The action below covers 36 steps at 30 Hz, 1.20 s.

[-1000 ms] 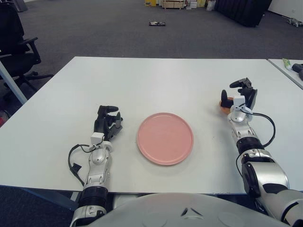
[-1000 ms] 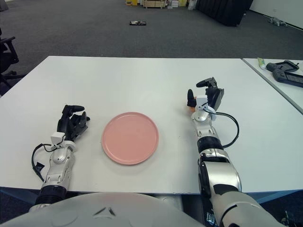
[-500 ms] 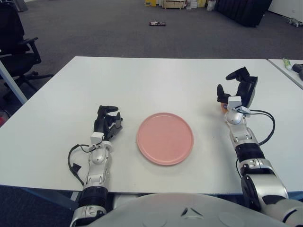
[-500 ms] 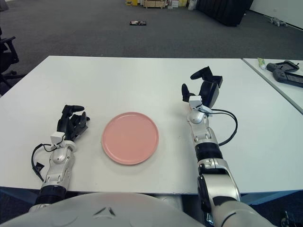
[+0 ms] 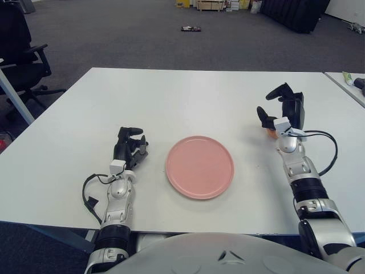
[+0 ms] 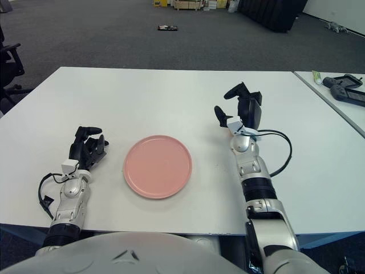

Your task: Put the apple into the plate.

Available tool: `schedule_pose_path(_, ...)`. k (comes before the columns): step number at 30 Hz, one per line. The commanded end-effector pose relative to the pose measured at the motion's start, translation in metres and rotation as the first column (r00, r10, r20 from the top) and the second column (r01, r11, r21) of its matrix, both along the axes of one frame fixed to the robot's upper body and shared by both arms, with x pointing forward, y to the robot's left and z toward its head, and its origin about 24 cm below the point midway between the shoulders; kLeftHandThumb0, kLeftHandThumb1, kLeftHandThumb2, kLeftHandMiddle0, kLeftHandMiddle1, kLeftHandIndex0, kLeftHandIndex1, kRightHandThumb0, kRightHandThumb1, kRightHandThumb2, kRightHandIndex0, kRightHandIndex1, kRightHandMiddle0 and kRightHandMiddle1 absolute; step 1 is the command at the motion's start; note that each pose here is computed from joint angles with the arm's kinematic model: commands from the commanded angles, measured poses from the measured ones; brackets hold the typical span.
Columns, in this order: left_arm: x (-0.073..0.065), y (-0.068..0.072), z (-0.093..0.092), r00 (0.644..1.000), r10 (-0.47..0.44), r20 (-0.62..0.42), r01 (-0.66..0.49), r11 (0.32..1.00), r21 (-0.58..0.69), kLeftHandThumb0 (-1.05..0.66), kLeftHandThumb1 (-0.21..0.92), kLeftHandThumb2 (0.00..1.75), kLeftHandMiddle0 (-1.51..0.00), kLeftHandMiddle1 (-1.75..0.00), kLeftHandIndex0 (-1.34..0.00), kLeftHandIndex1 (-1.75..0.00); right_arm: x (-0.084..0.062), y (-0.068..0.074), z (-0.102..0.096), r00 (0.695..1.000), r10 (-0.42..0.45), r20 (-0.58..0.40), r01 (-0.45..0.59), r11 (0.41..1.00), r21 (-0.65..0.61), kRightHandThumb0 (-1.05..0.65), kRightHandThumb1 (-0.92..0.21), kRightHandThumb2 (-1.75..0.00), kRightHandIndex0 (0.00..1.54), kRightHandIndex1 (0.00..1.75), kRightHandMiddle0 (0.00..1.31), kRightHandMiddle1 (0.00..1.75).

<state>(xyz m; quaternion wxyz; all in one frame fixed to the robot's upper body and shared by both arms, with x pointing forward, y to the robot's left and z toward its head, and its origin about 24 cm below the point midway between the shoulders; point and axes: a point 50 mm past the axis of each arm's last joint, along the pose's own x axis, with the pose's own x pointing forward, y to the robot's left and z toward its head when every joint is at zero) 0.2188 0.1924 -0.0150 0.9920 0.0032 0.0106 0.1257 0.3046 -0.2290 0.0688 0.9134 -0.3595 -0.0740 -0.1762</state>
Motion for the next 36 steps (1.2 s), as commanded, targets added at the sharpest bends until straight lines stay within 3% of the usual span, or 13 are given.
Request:
schedule_pose_path(1, -0.002, 0.000, -0.005, 0.999, 0.011, -0.034, -0.011, 1.000, 0.003, -0.37, 0.74, 0.78, -0.50, -1.63, -0.30, -1.75, -0.001, -0.006, -0.004, 0.989, -0.032, -0.146, 0.016, 0.994, -0.108, -0.75, -0.52, -0.81, 0.02, 0.36, 0.01, 0.53)
schedule_pose_path(4, -0.002, 0.000, -0.005, 0.999, 0.013, -0.038, -0.013, 1.000, 0.006, -0.37, 0.74, 0.78, -0.50, -1.63, -0.30, -1.75, -0.002, -0.008, -0.006, 0.971, -0.067, -0.229, 0.027, 0.984, -0.174, -0.91, -0.62, -0.59, 0.01, 0.12, 0.00, 0.17)
schedule_pose_path(7, -0.002, 0.000, -0.006, 0.999, 0.010, -0.041, -0.010, 1.000, 0.003, -0.37, 0.74, 0.78, -0.50, -1.63, -0.30, -1.75, -0.003, -0.009, -0.008, 0.938, -0.122, -0.324, 0.041, 0.969, -0.245, -0.99, -0.69, -0.44, 0.00, 0.04, 0.00, 0.06)
schedule_pose_path(15, -0.002, 0.000, -0.006, 0.999, 0.008, -0.033, -0.008, 1.000, -0.009, -0.37, 0.75, 0.77, -0.51, -1.61, -0.30, -1.75, -0.001, -0.017, -0.018, 0.830, -0.241, -0.502, 0.053, 0.931, -0.360, -1.02, -0.68, -0.30, 0.00, 0.00, 0.00, 0.00)
schedule_pose_path(36, -0.002, 0.000, -0.003, 0.999, 0.007, -0.037, -0.007, 1.000, 0.000, -0.38, 0.72, 0.81, -0.54, -1.57, -0.31, -1.75, 0.010, -0.016, -0.048, 0.704, -0.285, -0.650, 0.012, 0.921, -0.390, -1.02, -0.65, -0.27, 0.00, 0.00, 0.00, 0.00)
